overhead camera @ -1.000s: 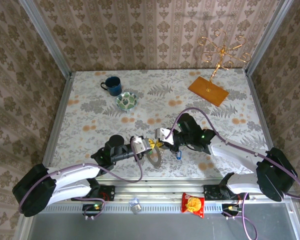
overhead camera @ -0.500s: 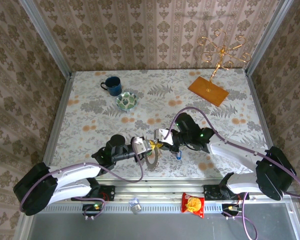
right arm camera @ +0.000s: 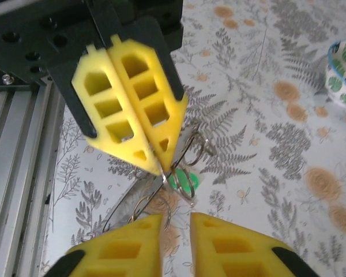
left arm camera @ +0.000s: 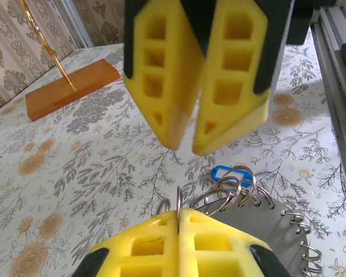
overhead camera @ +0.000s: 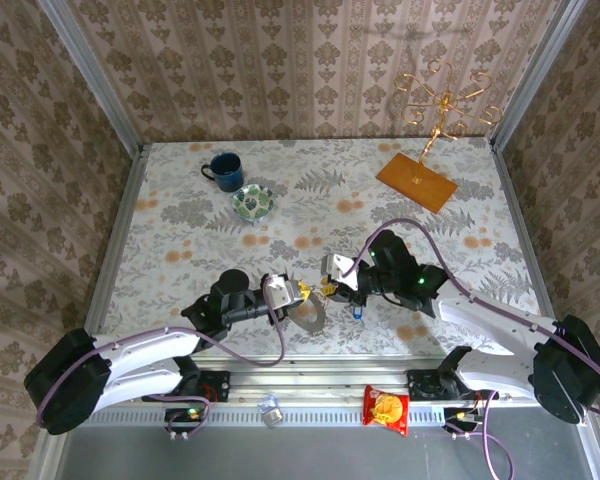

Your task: Put the keys on the keyring

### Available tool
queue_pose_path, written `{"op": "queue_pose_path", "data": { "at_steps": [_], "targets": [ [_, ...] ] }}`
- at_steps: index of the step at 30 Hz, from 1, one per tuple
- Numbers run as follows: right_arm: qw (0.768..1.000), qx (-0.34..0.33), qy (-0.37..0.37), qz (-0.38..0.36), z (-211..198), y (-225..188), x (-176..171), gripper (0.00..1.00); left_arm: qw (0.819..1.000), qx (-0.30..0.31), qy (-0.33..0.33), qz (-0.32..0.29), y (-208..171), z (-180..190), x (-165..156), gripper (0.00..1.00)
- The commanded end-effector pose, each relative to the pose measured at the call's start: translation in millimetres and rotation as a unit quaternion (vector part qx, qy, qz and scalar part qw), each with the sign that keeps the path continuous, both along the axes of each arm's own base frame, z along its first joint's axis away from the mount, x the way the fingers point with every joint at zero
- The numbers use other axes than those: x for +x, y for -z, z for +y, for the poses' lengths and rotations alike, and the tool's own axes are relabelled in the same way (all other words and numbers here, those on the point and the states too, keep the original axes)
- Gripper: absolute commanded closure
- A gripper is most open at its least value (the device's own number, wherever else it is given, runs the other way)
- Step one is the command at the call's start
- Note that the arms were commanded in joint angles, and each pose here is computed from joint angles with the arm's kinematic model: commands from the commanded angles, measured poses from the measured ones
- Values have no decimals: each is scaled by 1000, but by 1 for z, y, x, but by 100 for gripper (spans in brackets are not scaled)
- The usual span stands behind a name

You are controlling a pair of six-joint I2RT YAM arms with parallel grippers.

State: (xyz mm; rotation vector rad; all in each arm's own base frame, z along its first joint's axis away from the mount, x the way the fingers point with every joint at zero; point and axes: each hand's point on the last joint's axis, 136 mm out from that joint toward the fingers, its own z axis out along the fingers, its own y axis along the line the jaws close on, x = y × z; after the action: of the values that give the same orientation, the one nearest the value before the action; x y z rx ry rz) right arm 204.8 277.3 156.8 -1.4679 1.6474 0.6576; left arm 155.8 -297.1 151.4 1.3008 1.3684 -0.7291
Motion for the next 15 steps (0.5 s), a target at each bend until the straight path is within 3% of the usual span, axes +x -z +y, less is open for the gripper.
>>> {"op": "queue_pose_path", "data": {
  "at_steps": [1,15],
  "targets": [
    [1000,4,-8,10,5,4,-4,82,1000,-20,10,-12,-11,-2,-3,100],
    [999,21,-47,12,23,-1,-4,77,999,-30,20,-11,-15,-4,-6,100]
  ]
}}
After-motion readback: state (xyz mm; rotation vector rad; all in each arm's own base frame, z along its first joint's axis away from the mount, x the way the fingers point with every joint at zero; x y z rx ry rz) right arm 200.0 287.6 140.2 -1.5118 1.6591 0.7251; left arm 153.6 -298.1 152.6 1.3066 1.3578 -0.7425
